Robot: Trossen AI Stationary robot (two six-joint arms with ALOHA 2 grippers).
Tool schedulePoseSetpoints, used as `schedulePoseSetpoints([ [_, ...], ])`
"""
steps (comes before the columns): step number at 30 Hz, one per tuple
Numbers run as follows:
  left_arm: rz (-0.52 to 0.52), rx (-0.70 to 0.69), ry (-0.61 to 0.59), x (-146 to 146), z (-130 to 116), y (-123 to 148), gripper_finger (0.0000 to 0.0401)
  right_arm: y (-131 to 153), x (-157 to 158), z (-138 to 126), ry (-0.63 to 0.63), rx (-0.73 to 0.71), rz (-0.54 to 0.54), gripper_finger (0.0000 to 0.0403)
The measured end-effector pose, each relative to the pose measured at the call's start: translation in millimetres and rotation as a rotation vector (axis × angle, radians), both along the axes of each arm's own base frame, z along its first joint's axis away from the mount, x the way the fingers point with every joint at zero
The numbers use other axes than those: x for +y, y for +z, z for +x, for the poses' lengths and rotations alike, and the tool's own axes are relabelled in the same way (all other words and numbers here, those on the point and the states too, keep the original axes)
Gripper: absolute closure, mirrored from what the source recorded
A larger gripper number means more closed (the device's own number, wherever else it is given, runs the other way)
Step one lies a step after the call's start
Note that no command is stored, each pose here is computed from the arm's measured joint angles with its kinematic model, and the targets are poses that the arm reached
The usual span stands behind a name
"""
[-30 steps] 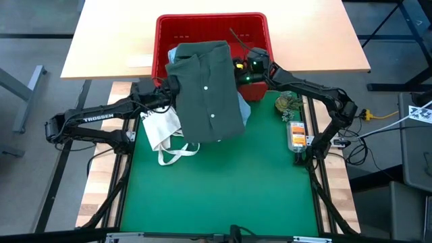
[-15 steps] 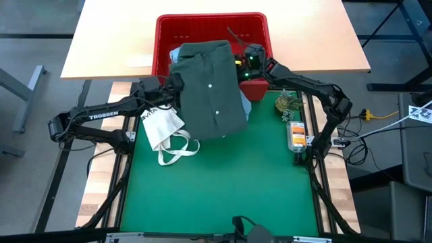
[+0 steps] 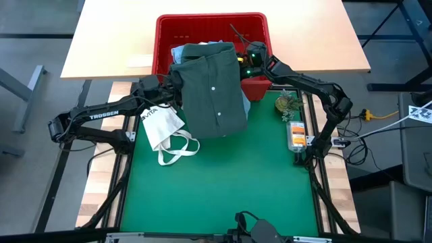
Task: Fold Laundry from Bin
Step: Put the stacked clothing into the organizer bin
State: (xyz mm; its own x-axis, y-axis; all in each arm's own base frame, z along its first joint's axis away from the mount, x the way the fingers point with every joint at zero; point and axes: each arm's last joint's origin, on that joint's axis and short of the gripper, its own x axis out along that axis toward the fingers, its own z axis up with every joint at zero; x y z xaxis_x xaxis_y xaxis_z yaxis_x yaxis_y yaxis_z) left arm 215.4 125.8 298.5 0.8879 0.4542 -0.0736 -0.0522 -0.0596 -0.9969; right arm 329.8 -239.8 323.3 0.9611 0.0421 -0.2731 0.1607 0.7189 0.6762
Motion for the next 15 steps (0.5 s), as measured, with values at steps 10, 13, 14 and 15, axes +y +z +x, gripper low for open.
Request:
schedulePoseSetpoints([
  [10, 0.001, 0.0, 0.005, 0.1, -0.1, 0.0, 0.0393, -0.5, 0.0, -0.2, 0.0, 0.005, 0.003, 0.0389],
  [13, 0.0, 0.0, 0.005, 0.2, 0.0, -0.1, 0.0391, -0.7, 0.0, -0.3, 0.0, 0.006, 0.004, 0.039],
  [14, 0.0, 0.001, 0.006, 0.2, 0.0, -0.1, 0.0391, -0.7, 0.0, -0.3, 0.0, 0.006, 0.005, 0.039],
  [15, 0.0, 0.001, 0.006, 0.2, 0.0, -0.1, 0.0391, -0.7, 0.0, -0.3, 0.0, 0.006, 0.005, 0.039],
])
